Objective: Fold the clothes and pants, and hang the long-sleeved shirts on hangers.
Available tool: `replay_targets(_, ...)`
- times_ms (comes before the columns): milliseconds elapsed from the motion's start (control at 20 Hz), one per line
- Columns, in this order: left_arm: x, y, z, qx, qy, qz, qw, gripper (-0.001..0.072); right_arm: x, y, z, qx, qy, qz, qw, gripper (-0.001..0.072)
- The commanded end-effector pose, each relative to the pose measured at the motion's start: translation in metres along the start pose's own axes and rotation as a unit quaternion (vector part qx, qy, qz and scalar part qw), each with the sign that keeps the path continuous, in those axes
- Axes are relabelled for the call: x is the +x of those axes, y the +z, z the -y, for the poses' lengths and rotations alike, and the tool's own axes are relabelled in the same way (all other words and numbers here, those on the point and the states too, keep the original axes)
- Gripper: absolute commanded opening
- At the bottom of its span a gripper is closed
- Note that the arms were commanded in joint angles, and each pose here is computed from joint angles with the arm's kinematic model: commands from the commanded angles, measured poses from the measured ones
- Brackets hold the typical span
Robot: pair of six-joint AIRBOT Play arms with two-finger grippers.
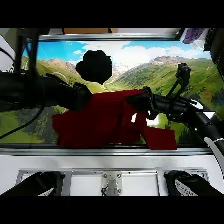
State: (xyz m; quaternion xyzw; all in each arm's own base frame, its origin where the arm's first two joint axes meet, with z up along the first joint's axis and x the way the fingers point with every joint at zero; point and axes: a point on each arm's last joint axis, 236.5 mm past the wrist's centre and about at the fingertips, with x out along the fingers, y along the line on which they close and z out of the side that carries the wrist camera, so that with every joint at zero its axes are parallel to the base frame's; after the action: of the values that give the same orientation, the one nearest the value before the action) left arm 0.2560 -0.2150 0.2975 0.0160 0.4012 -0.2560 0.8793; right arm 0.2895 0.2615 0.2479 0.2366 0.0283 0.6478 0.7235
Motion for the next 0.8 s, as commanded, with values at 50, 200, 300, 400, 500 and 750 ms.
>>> replay_targets(50, -0.036, 0.019, -0.007, -0.013, 0.001, 0.075, 0.997, 0.0561, 0.000, 0.002, -0.001, 0.012, 0.003, 0.005, 1.000, 0.0013)
replay_targets(200, -0.059, 0.025, -0.033, -0.027, 0.047, 0.112, 0.992, 0.0561, 0.000, 0.005, -0.001, 0.015, 0.003, 0.010, 1.000, 0.0013)
replay_targets(300, -0.074, 0.026, -0.047, -0.038, 0.068, 0.133, 0.988, 0.0561, -0.003, 0.021, 0.000, 0.019, 0.000, 0.042, 0.999, 0.0013)
replay_targets(400, -0.086, 0.027, -0.053, -0.041, 0.076, 0.147, 0.985, 0.0560, -0.013, 0.044, 0.008, 0.020, -0.012, 0.084, 0.996, 0.0013)
replay_targets(500, -0.089, 0.026, -0.053, -0.042, 0.074, 0.150, 0.985, 0.0560, -0.030, 0.065, 0.019, 0.000, -0.036, 0.106, 0.994, 0.0013)
replay_targets(750, -0.055, 0.017, -0.054, -0.031, 0.084, 0.122, 0.989, 0.0560, -0.097, 0.139, 0.030, -0.104, -0.132, 0.156, 0.973, 0.0014)
